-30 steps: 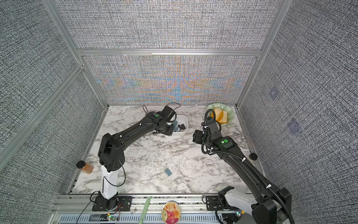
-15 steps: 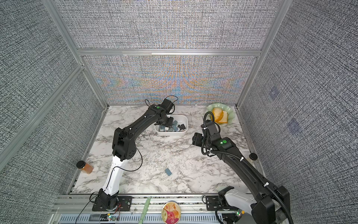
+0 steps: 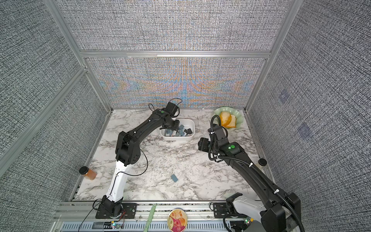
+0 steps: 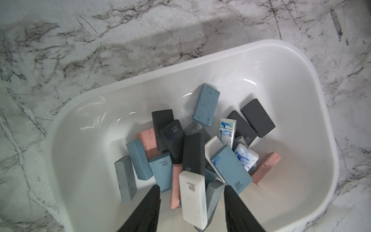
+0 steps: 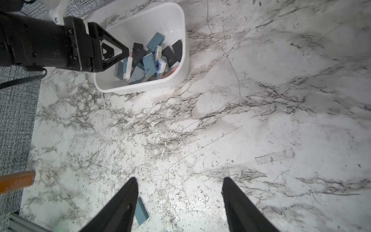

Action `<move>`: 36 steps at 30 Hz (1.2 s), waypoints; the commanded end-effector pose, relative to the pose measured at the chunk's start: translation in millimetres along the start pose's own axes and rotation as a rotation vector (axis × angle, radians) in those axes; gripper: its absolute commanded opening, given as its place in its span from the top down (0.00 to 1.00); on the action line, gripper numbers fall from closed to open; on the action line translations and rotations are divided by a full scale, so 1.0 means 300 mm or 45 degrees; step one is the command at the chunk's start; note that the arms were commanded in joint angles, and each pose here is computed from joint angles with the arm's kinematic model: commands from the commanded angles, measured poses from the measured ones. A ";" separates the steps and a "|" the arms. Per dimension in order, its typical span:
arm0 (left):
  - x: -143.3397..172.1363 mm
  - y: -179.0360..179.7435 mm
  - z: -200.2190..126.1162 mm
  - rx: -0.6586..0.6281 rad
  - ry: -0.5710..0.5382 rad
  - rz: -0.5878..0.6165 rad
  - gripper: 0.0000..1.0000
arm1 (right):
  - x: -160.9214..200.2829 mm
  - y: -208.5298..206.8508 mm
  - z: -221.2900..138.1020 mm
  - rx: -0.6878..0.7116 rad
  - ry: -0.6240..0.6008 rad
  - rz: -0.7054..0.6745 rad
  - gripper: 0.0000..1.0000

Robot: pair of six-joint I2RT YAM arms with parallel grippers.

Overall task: Put the eraser in the storage box
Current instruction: Place the eraser in the storage box, then pick up the eraser from the center of the board.

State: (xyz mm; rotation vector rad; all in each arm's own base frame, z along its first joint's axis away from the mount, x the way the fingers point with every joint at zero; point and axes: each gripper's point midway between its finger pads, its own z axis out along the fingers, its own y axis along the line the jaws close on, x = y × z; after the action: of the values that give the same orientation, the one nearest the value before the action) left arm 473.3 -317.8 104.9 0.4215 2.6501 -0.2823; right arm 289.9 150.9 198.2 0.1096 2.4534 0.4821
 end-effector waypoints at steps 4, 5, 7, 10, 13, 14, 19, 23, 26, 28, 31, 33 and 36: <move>-0.097 0.002 -0.186 0.020 -0.206 -0.053 0.45 | 0.084 0.081 0.022 -0.028 0.112 -0.229 0.31; -0.105 0.009 -0.224 0.016 -0.238 -0.060 0.45 | 0.103 0.094 0.031 -0.020 0.132 -0.269 0.31; -0.112 0.024 -0.297 0.004 -0.292 -0.075 0.45 | 0.147 0.131 0.042 -0.024 0.162 -0.362 0.31; -0.102 0.057 -0.413 -0.028 -0.368 -0.106 0.45 | 0.220 0.199 0.058 -0.072 0.204 -0.487 0.31; -0.073 0.094 -0.521 -0.053 -0.448 -0.152 0.45 | 0.304 0.252 0.087 -0.124 0.275 -0.600 0.31; -0.057 0.108 -0.554 -0.057 -0.474 -0.171 0.45 | 0.341 0.269 0.099 -0.138 0.303 -0.652 0.31; 0.046 0.170 -0.696 -0.079 -0.608 -0.262 0.45 | 0.475 0.343 0.135 -0.201 0.400 -0.870 0.31; 0.156 0.219 -0.772 -0.068 -0.723 -0.344 0.45 | 0.568 0.395 0.155 -0.269 0.468 -0.988 0.31; 0.232 0.256 -0.830 -0.064 -0.832 -0.364 0.45 | 0.622 0.401 0.178 -0.268 0.515 -1.038 0.31; 0.277 0.280 -0.867 -0.074 -0.876 -0.388 0.45 | 0.650 0.388 0.197 -0.242 0.547 -1.069 0.31; 0.333 0.313 -0.898 -0.113 -0.882 -0.408 0.45 | 0.689 0.380 0.222 -0.239 0.583 -1.099 0.31; 0.365 0.329 -0.901 -0.138 -0.860 -0.419 0.45 | 0.714 0.376 0.238 -0.235 0.607 -1.118 0.31; 0.396 0.338 -0.899 -0.139 -0.848 -0.430 0.45 | 0.737 0.362 0.260 -0.205 0.631 -1.138 0.31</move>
State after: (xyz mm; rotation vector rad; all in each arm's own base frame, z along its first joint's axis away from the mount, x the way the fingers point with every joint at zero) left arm 304.4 -131.4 281.0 -0.1180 2.0385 -0.3403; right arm 156.4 317.1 59.9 -1.2173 2.5808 0.3224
